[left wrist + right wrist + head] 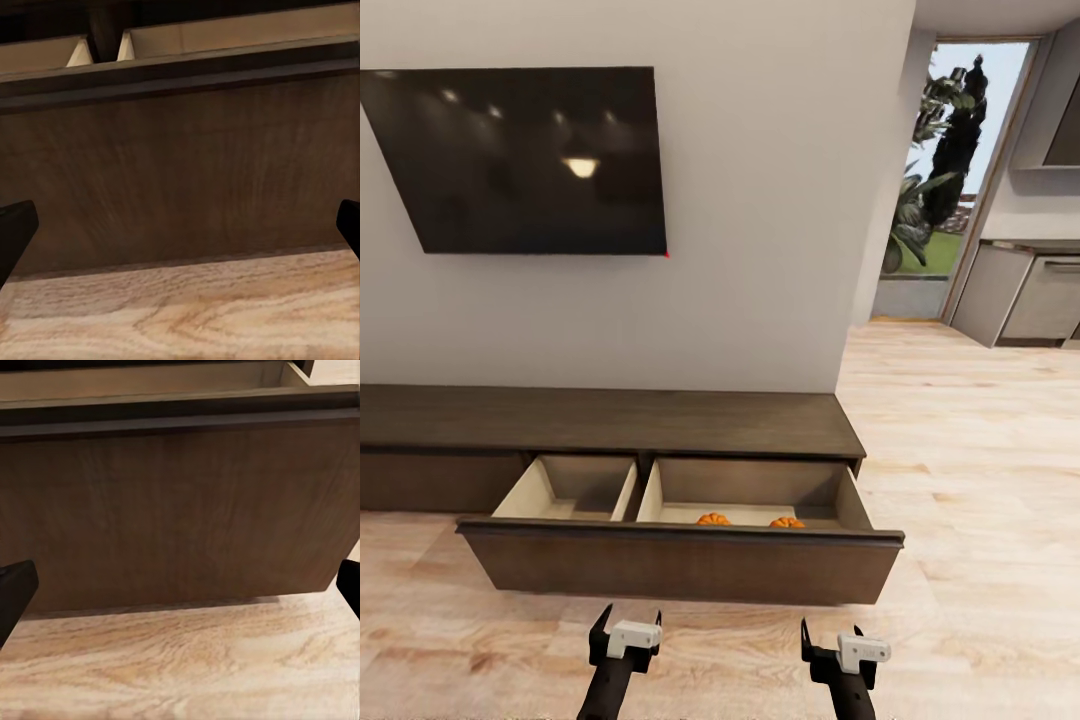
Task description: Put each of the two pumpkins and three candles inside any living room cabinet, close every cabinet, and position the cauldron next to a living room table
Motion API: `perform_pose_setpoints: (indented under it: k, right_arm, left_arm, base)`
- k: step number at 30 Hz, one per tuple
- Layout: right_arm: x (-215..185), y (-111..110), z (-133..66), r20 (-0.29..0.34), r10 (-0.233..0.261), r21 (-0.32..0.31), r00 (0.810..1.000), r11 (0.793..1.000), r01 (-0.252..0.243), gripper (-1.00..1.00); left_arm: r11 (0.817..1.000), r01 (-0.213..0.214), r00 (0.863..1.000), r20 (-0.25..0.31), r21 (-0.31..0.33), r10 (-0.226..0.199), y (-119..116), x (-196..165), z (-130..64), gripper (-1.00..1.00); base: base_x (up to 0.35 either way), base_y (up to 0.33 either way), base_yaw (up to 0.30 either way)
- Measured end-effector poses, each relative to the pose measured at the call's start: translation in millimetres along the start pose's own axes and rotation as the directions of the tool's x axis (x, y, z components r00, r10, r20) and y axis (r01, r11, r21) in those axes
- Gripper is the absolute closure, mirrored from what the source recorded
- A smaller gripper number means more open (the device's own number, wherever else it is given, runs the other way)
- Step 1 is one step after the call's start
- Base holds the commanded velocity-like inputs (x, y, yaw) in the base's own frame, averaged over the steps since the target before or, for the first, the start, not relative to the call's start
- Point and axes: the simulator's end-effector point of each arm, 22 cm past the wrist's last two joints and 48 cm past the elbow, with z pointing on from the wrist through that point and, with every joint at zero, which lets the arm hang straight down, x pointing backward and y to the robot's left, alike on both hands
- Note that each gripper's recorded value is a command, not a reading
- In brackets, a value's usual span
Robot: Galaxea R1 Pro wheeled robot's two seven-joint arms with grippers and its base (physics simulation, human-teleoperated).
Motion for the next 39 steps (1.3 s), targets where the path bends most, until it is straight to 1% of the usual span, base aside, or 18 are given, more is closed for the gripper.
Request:
perform_pose_setpoints:
  k: [3,6,11,16,27,39]
  right_arm:
    - [6.2,-0.4,1.3,0.001,0.000,0.000,1.000,1.000,0.000,-1.00]
    - [5.0,-0.3,1.3,0.006,0.000,-0.001,1.000,1.000,0.000,-1.00]
    - [-3.8,0.3,1.0,0.047,0.010,-0.003,0.999,1.000,-0.010,-1.00]
    - [-7.5,-0.4,0.6,0.065,0.015,-0.002,0.998,1.000,-0.015,-1.00]
    - [-1.9,-4.8,-1.2,0.055,0.010,0.006,0.998,1.000,-0.011,-1.00]
    - [25.0,-6.5,3.4,0.053,0.009,0.007,0.999,1.000,-0.010,-1.00]
  left_arm:
    - [1.000,0.001,1.000,0.006,0.001,-0.001,-0.7,5.0,1.0,-1.00]
    - [1.000,0.005,1.000,0.026,0.002,-0.005,-0.6,1.1,0.5,-1.00]
    - [1.000,0.007,0.999,0.038,0.002,-0.008,-0.7,-1.2,0.2,-1.00]
    - [1.000,0.009,0.999,0.041,0.003,-0.009,-1.2,-1.7,0.1,-1.00]
    - [1.000,0.009,0.999,0.039,0.002,-0.009,-0.9,-1.1,-0.2,-1.00]
    - [1.000,0.010,0.999,0.041,0.000,-0.010,-3.8,24.3,3.8,-1.00]
  base:
    - [0.000,0.000,0.000]
    - [0.000,0.000,0.000]
    - [0.000,0.000,0.000]
    - [0.000,0.000,0.000]
    - [0.000,0.000,0.000]
    - [0.000,0.000,0.000]
